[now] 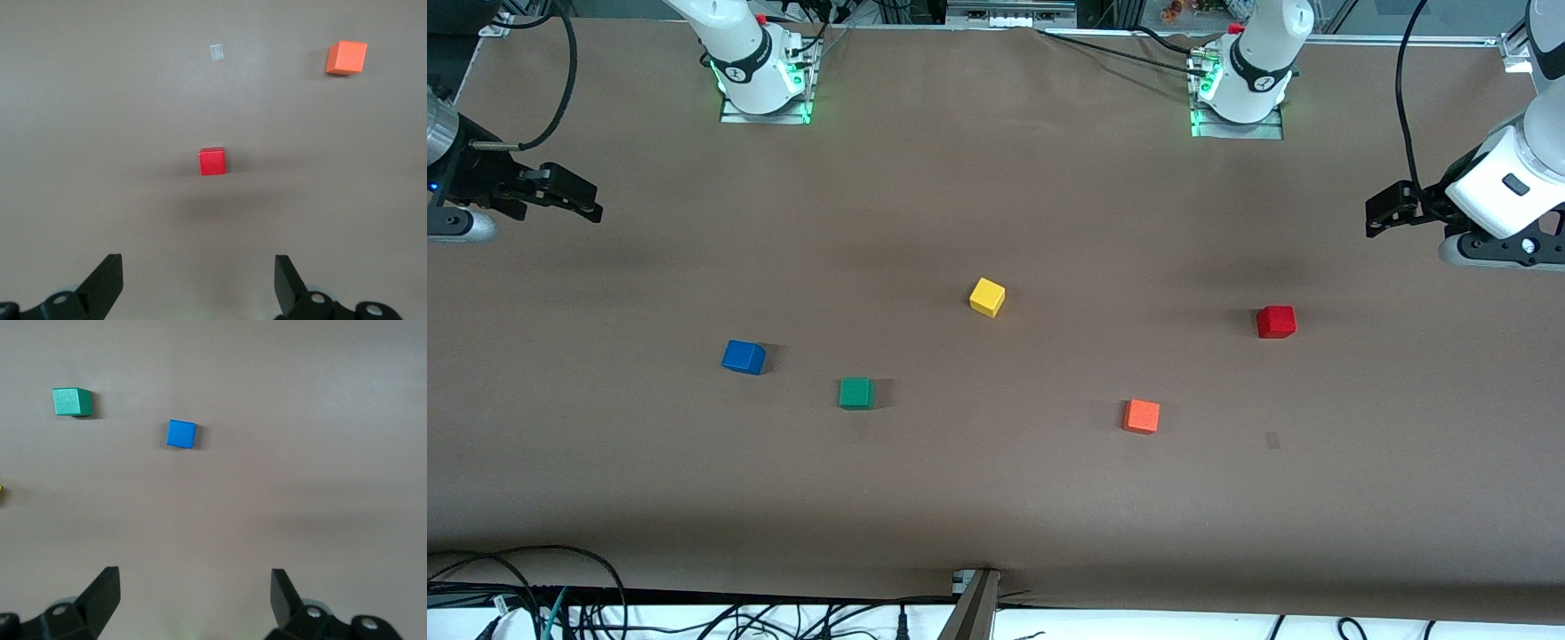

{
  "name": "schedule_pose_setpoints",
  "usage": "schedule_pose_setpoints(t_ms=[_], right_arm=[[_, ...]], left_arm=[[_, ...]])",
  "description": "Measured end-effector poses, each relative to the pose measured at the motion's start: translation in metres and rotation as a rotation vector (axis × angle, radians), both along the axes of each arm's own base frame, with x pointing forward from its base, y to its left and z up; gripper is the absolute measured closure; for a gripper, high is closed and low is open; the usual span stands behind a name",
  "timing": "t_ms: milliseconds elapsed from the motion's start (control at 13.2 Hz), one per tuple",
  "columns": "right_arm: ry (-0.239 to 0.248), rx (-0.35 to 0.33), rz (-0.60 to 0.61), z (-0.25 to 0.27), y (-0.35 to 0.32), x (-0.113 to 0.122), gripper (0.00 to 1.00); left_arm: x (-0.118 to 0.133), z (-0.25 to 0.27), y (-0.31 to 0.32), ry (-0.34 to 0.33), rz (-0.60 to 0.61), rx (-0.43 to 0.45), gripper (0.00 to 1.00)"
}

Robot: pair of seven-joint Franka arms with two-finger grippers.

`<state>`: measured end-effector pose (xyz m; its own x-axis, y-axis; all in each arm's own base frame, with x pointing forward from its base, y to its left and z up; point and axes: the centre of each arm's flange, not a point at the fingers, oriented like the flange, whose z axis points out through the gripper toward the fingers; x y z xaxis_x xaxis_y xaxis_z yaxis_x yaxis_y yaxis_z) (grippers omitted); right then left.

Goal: Pass red block to right arm, stack on blue
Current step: 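Move the left gripper over the red cube and lower it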

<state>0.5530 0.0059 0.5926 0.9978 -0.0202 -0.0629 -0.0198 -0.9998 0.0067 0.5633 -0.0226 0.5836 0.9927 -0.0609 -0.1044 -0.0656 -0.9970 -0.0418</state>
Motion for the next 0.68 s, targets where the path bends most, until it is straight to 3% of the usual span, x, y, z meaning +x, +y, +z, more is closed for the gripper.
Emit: schedule_pose_setpoints(t_ms=[303, 681], right_arm=[[0.000, 0.000, 0.000, 0.000, 0.000, 0.000, 0.00], [0.000, 0.000, 0.000, 0.000, 0.000, 0.000, 0.00]], left_arm=[[0.001, 0.006, 0.002, -0.012, -0.004, -0.001, 0.00], [0.011, -0.017, 0.003, 0.029, -0.002, -0.002, 0.00]])
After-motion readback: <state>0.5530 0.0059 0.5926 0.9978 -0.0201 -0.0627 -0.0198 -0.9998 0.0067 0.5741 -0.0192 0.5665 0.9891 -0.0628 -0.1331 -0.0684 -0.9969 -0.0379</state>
